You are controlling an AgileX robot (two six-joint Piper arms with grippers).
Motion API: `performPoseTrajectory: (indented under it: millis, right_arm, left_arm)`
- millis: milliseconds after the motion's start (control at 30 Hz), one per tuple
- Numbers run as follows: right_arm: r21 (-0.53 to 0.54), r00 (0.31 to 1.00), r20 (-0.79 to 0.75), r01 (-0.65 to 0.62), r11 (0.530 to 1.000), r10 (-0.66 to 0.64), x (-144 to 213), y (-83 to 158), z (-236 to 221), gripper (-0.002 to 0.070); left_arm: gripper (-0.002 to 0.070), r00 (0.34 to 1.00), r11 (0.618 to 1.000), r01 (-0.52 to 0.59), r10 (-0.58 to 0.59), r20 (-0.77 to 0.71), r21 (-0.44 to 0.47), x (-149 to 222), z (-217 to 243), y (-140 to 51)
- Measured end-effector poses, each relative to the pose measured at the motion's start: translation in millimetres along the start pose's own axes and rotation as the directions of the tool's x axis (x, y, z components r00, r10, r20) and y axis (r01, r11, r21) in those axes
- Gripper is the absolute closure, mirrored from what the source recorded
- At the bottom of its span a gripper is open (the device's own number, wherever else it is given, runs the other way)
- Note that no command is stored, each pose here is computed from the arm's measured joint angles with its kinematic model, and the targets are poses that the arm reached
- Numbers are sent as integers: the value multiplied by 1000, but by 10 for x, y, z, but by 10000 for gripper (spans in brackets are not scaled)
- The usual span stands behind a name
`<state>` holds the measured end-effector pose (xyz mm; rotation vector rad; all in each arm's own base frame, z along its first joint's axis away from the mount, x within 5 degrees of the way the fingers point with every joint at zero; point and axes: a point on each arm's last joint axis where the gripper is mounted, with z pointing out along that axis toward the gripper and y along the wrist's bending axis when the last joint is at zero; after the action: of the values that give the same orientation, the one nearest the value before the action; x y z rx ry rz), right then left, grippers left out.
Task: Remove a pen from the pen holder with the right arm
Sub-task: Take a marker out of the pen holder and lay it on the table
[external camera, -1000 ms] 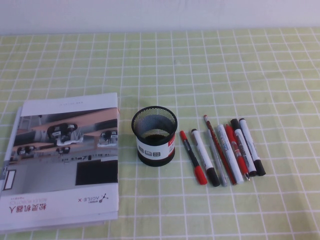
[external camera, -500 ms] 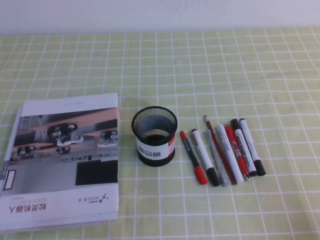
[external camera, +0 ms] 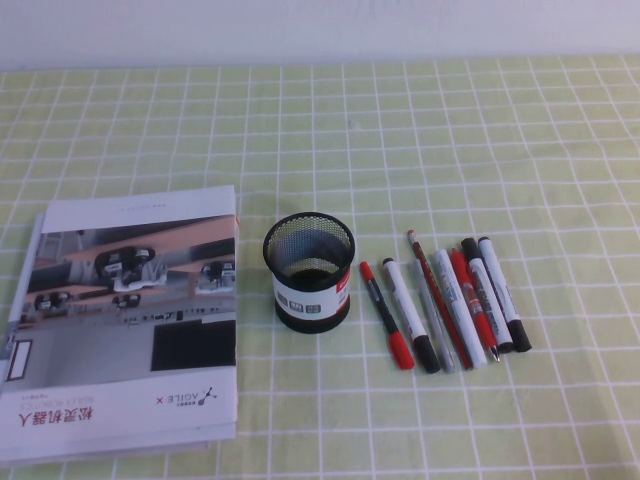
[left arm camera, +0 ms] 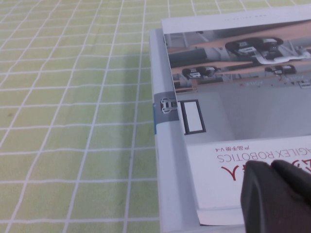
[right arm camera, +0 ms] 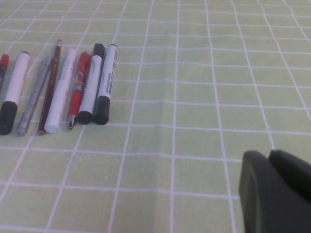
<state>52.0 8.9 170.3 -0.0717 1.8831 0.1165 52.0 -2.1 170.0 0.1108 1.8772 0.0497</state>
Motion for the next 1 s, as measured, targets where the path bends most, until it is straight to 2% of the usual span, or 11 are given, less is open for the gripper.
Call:
performPoseTrajectory:
  millis: [1000]
  right_arm:
    - [-2, 1000, -6, -4, 1000, 4, 5, 2, 0, 689]
  left_arm:
    - [681, 1000, 1000, 0, 0, 0, 0, 0, 0, 0]
